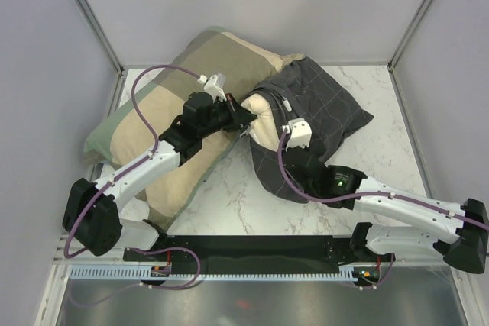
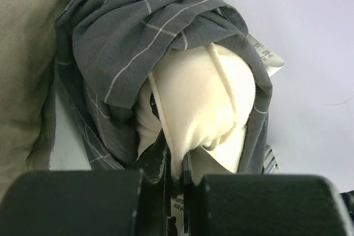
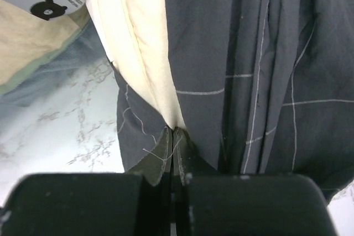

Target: Remove the pillowcase from the pillow

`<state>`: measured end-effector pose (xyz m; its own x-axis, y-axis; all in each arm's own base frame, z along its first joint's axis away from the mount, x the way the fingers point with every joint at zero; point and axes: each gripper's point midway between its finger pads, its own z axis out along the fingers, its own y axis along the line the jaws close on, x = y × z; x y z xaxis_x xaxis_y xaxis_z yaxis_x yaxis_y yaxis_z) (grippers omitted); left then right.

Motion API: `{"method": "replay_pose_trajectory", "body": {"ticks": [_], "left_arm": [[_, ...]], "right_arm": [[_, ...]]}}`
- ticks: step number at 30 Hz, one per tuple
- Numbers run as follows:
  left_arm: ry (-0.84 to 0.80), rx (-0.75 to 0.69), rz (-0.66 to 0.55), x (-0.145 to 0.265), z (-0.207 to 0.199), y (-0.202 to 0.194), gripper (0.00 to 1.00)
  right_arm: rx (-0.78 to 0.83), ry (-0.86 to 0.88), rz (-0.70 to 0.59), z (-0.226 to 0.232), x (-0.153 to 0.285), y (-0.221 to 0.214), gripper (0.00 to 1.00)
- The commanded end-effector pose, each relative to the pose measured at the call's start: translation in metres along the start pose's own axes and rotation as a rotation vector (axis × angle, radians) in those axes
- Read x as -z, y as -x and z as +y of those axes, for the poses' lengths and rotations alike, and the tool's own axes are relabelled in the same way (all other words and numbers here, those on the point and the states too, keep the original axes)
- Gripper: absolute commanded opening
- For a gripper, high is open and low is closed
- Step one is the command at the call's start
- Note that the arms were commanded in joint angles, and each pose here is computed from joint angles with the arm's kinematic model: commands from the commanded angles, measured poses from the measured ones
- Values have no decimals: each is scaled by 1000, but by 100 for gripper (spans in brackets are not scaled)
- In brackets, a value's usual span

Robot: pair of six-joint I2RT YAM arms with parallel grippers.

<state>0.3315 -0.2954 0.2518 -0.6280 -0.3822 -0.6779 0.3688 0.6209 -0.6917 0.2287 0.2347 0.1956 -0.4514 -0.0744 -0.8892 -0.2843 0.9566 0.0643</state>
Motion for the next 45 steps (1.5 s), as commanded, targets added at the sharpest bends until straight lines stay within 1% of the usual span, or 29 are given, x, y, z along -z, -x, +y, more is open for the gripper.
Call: {"method": "replay_pose_trajectory", "body": {"ticks": [1,4,8,15,20,25,28,31,33,37,42,44,45], "left_arm": [[-119,-51,-203,6,-46,66,2],[-115,-54,-215,3,-49,73,2],[-97,-57,-217,-6,-48,78,2],[-89,-69,-220,-19,-52,88,2],[-97,-62,-234,-14,-56,93,2],[-91,-73,-271,-5,-54,114,2],[-97,-74,-262,-2,-50,121,2],[-104,-92,-222,-1,-46,116,2],[-129,-124,-179,0,-46,104,2],[-173,-167,-121,11,-47,84,2],[-183,-242,-40,25,-43,64,2],[-223,-269,-7,35,-51,57,2],[-226,-271,18,39,-50,52,2]], "right_arm": [[-49,74,98,2,18,-21,0],[-82,96,149,0,28,-39,0],[-112,77,194,-12,38,-62,0],[-157,97,220,-20,60,-70,0],[-144,40,243,-33,55,-90,0],[-160,16,303,-36,51,-115,0],[-188,1,296,-41,53,-118,0],[-198,-24,269,-50,55,-114,0],[-194,-52,242,-55,53,-110,0],[-132,-118,219,-63,45,-106,0],[-34,-211,183,-67,27,-95,0],[-29,-251,191,-75,17,-92,0],[-55,-284,186,-83,8,-88,0]]}}
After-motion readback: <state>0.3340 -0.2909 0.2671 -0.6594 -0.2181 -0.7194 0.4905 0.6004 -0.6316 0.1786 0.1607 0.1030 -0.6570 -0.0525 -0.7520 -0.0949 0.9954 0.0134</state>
